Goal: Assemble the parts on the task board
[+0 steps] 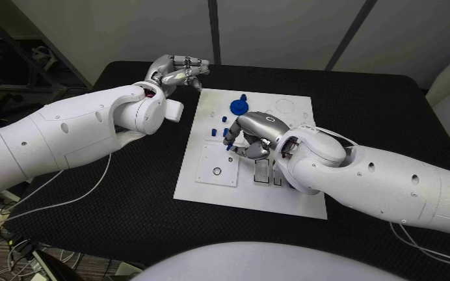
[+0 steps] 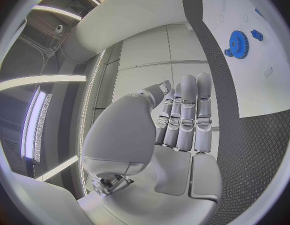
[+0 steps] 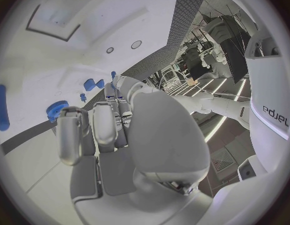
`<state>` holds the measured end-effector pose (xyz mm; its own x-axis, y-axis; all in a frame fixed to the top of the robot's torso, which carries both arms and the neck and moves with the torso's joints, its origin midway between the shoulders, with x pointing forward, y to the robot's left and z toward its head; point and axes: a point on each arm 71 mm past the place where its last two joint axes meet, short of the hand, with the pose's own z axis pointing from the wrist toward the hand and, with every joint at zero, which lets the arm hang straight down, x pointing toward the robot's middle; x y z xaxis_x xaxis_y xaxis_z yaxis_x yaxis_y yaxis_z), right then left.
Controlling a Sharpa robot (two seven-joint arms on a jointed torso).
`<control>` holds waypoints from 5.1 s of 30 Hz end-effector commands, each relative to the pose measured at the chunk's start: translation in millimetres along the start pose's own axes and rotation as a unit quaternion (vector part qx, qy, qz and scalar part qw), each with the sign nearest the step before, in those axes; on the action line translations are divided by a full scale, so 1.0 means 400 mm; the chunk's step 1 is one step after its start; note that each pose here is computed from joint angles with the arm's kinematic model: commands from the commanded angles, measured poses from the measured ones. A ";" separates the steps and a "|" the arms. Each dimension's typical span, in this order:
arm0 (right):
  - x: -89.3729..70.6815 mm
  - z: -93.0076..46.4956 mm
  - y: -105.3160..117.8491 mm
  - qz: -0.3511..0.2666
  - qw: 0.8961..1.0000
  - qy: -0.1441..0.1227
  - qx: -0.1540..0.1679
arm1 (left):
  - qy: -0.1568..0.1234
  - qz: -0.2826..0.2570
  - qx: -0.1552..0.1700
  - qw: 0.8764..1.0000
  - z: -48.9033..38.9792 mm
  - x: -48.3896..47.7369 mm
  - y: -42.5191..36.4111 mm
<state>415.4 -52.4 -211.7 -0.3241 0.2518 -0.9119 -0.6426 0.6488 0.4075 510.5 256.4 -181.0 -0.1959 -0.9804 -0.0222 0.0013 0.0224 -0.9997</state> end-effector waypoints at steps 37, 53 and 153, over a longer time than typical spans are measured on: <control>0.039 0.000 -0.007 -0.019 0.998 0.067 0.000 | 0.013 0.002 0.005 1.000 0.002 0.012 -0.005; 0.043 0.007 -0.006 -0.038 0.997 0.070 0.005 | 0.015 0.001 0.004 1.000 0.001 0.013 -0.005; 0.051 -0.010 0.038 -0.133 0.989 0.058 -0.003 | 0.020 0.000 -0.005 1.000 0.005 0.016 0.000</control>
<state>397.6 -41.0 -223.6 -0.2137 -0.0022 -0.9769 -0.7118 0.6853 0.1542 511.3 251.1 -182.5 -0.2229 -0.9746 -0.0212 -0.0124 0.0246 -0.9996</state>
